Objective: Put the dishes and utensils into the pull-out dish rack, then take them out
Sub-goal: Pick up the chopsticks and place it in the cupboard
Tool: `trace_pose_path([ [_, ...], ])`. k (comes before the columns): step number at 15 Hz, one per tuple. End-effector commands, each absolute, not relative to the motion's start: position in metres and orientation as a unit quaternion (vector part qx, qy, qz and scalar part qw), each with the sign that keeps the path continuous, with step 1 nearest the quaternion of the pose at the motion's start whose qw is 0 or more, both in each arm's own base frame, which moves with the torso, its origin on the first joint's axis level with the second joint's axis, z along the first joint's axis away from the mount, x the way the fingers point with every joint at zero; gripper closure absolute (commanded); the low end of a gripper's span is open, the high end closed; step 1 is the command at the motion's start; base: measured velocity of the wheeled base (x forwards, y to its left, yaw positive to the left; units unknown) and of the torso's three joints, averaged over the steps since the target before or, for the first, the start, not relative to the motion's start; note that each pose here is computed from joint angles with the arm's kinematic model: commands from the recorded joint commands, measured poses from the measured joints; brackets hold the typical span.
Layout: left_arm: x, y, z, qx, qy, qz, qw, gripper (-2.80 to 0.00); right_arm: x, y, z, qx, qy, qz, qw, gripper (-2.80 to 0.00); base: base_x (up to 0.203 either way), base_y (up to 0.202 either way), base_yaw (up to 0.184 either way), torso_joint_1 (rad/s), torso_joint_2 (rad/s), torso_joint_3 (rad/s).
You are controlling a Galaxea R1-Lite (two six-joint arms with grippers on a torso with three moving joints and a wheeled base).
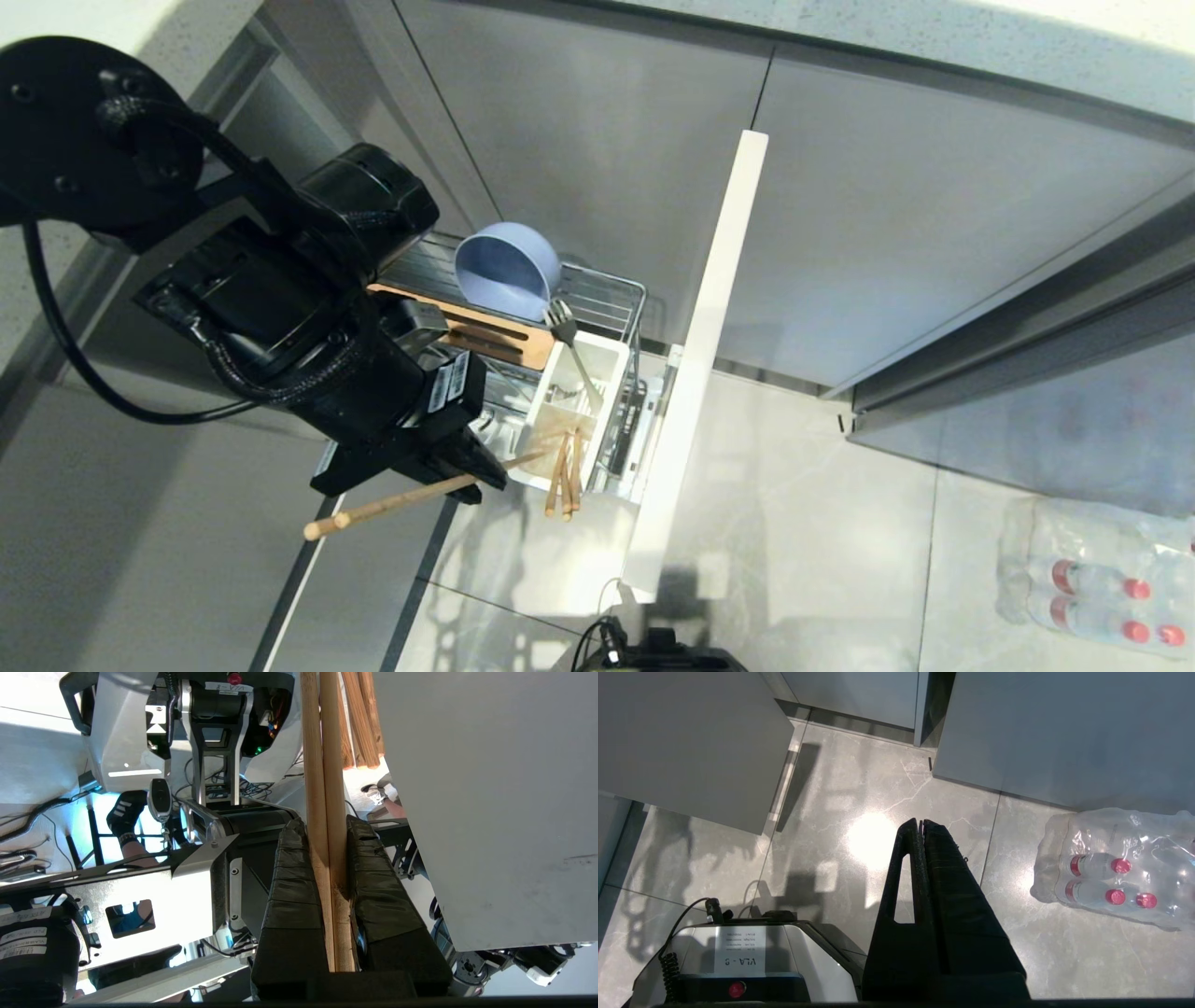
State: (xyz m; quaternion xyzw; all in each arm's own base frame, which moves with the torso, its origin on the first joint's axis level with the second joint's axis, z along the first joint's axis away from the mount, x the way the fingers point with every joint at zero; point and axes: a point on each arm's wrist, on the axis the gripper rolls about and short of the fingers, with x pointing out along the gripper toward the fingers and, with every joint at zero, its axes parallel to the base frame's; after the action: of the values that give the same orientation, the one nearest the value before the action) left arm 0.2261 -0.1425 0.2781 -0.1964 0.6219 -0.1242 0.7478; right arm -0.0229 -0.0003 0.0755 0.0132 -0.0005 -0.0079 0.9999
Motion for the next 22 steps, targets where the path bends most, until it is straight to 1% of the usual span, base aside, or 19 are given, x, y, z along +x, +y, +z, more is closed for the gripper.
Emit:
trace_pose_path([
  [1, 0.226, -0.142, 0.278, -0.198, 0.625, -0.121, 0.746, 0.0, -0.023, 0.0, 0.075, 0.013, 0.0, -0.008, 1.0, 0.0, 0.0, 0.0, 0.0, 0.0, 0.0, 0.0],
  [7, 0.23, -0.144, 0.275, -0.202, 0.628, -0.114, 0.743, 0.0, -0.023, 0.0, 0.075, 0.013, 0.0, -0.008, 1.0, 0.0, 0.0, 0.0, 0.0, 0.0, 0.0, 0.0],
  [12, 0.243, -0.148, 0.262, -0.199, 0.643, -0.099, 0.733, 0.0, -0.023, 0.0, 0.075, 0.013, 0.0, -0.008, 1.0, 0.0, 0.0, 0.0, 0.0, 0.0, 0.0, 0.0],
  [16, 0.258, -0.154, 0.255, -0.224, 0.627, -0.096, 0.74, 0.0, -0.023, 0.0, 0.075, 0.013, 0.0, -0.008, 1.0, 0.0, 0.0, 0.0, 0.0, 0.0, 0.0, 0.0],
  [19, 0.268, -0.16, 0.249, -0.225, 0.625, -0.097, 0.741, 0.0, -0.023, 0.0, 0.075, 0.013, 0.0, -0.008, 1.0, 0.0, 0.0, 0.0, 0.0, 0.0, 0.0, 0.0],
  [22, 0.278, -0.166, 0.237, -0.227, 0.636, -0.085, 0.733, 0.0, -0.023, 0.0, 0.075, 0.013, 0.0, -0.008, 1.0, 0.0, 0.0, 0.0, 0.0, 0.0, 0.0, 0.0],
])
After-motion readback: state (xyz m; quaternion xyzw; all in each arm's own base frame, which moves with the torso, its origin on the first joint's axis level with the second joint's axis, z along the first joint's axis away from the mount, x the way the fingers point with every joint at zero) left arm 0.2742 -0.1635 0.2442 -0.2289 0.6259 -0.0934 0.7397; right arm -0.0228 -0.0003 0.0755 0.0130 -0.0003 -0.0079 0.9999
